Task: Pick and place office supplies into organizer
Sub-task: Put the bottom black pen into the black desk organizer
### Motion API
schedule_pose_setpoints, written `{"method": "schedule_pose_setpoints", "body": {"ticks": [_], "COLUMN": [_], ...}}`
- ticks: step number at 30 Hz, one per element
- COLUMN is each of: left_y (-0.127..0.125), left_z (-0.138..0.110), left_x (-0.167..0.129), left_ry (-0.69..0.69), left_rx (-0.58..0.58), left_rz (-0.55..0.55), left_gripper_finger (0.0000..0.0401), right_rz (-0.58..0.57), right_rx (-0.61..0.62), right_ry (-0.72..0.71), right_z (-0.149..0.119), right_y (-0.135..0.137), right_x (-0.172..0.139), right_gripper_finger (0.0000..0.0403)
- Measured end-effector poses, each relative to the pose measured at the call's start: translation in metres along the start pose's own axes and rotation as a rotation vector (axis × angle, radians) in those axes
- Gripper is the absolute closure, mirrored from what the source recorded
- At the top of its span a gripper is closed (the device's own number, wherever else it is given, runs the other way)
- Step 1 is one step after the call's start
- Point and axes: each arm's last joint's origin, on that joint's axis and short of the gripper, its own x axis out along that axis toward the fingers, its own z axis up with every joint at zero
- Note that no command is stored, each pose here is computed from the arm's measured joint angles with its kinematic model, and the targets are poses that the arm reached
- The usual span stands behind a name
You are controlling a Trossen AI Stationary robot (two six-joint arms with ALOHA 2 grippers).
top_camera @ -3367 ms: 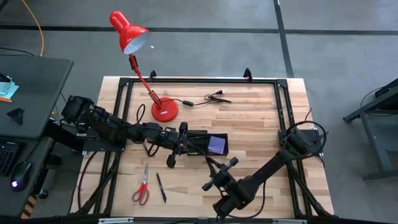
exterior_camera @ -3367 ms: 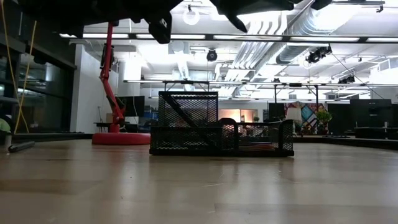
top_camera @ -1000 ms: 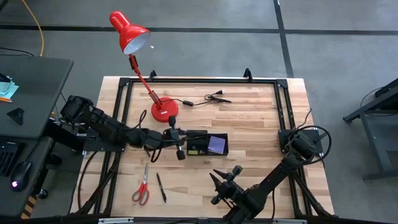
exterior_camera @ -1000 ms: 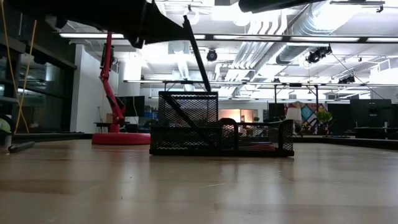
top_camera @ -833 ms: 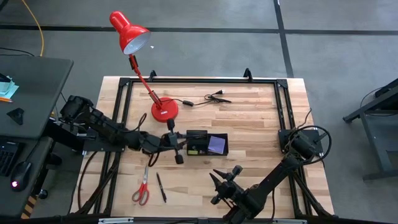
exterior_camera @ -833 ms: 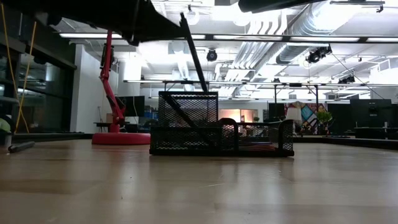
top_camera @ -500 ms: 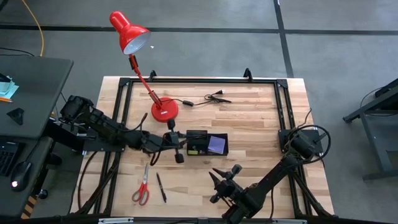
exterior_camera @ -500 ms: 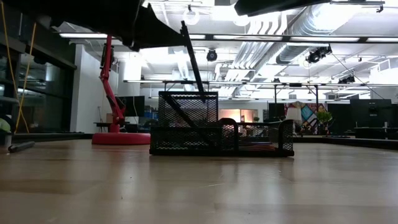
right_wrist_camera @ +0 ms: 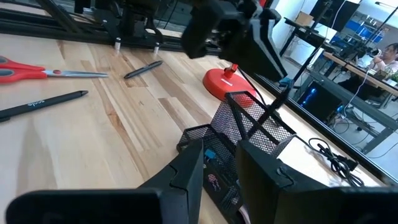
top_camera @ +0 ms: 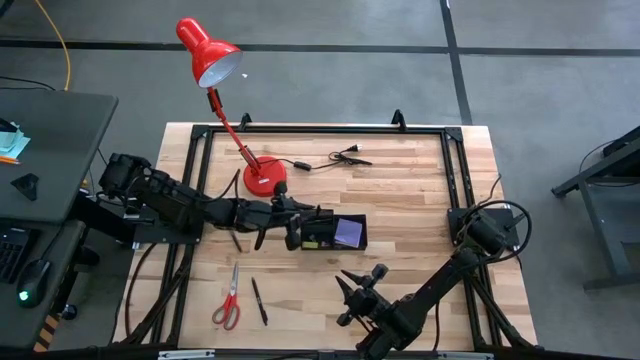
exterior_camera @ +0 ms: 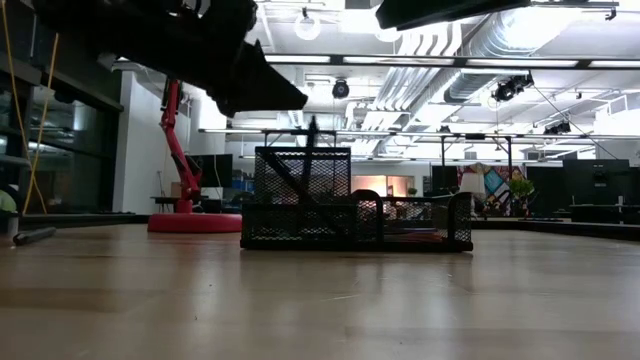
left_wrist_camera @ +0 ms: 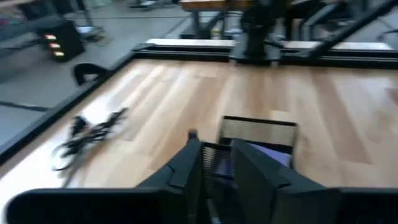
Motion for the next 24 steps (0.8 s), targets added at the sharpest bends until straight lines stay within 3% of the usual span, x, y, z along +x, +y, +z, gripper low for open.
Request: {"method": "schedule_pose_setpoints", "body": {"ticks": [6, 10, 14, 24], "left_y": [-0.006, -0.018, -0.036, -0.084], "left_z": [0.005, 0.009, 0.008, -0.009], "left_x": [-0.002, -0.008, -0.019, -0.055], "left_ry": [-0.046, -0.084, -0.066, 0.041], "left_rx": [-0.027, -0.055, -0.059, 0.029], "left_rz": [-0.060, -0.202, -0.353, -0.530], "left_gripper_finger": [0.0240, 0.0215, 0.0213, 0.0228], "right_rz": [0.000, -0.001, -0.013, 0.018], "right_rx": [0.000, -0.002, -0.049, 0.011], "right_ry": [0.000, 0.000, 0.017, 0.149], "right_z": [0.000, 0.000, -0.002, -0.003], "right_y": [0.000, 0.000, -0.003, -0.005], "right_x": [0.000, 0.000, 0.003, 0.020], "right_gripper_finger": [0.0316, 0.0316, 0.0315, 0.0315]}}
